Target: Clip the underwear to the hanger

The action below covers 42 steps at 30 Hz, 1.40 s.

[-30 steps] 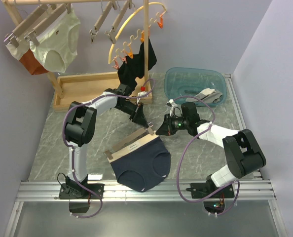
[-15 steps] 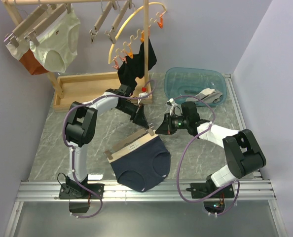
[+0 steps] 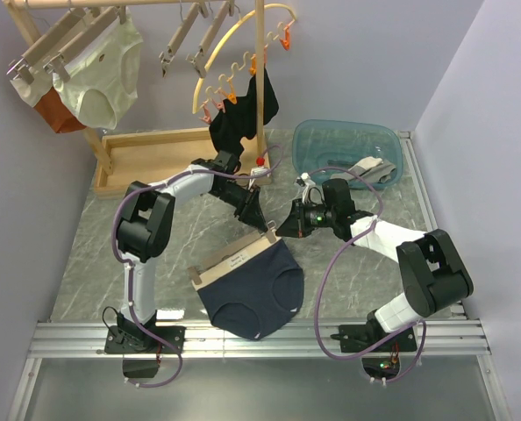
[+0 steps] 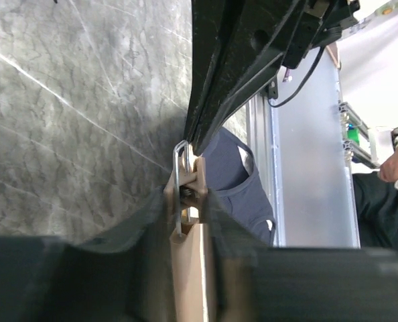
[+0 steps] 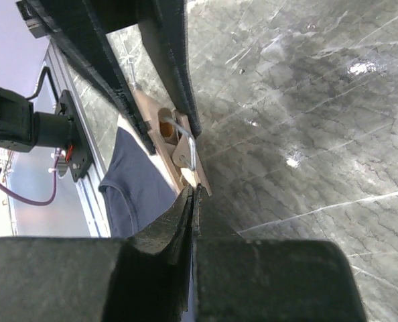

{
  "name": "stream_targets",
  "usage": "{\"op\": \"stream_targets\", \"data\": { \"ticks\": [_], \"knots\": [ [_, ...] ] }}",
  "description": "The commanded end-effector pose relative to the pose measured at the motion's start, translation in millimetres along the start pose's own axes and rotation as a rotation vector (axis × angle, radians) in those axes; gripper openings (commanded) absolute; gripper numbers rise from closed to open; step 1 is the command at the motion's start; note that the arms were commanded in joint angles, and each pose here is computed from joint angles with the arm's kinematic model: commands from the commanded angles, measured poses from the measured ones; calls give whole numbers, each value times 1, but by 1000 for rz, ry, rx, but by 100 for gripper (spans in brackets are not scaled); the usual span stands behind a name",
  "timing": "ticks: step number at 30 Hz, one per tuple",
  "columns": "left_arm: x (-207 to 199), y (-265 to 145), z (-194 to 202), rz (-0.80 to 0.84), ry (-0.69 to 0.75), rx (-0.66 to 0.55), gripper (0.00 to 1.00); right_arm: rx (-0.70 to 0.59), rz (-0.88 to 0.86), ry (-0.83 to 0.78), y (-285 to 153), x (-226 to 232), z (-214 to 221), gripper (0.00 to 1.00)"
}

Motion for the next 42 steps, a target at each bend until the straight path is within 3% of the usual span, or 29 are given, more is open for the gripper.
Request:
{"op": "stream_targets", "data": {
  "ticks": [1, 9, 17, 23, 26, 27, 29, 30, 31, 35, 39, 42],
  "knots": [
    [-16, -6, -11, -38, 54, -16, 31, -105, 9, -104, -10, 6, -41, 0],
    [-14, -17, -29, -115, 91, -52, 50, -86, 21, -101, -12, 5, -30, 0],
    [-53, -88, -84, -306, 220, -242, 73, -1, 78, -89, -12, -7, -6, 0],
    [-85, -126, -70, -420, 265, -334, 82, 109, 149, -56, -13, -24, 14, 1],
    [-86, -134, -54, -458, 249, -355, 87, 169, 173, -29, -14, -28, 19, 21],
    [-96, -138, -51, -470, 268, -373, 90, 183, 202, -35, -16, -33, 20, 34],
    [-98, -146, -41, -503, 242, -401, 95, 210, 228, -40, -20, -34, 17, 48],
    [-95, -146, -34, -502, 212, -403, 95, 238, 247, -54, -25, -36, 18, 63],
    [-95, -152, -31, -512, 197, -418, 95, 227, 254, -87, -27, -35, 5, 67],
    [-102, -160, -16, -513, 162, -451, 95, 271, 283, -216, -33, -38, -17, 68],
    [-107, -164, -7, -470, 108, -495, 96, 375, 228, -474, -11, -22, -24, 69],
    [-108, -172, -1, -433, 31, -544, 96, 485, 173, -601, 12, -15, -14, 85]
  ]
}}
Point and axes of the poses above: each gripper's point midway between its finger pads, its own y axis out along the fingers, its own x axis along the line the jaws close on, z = x × y, the point moved 1 cm from there along -y, back along the fingers, and after that the axes turned 14 degrees about -y, right-handed, at the moved point
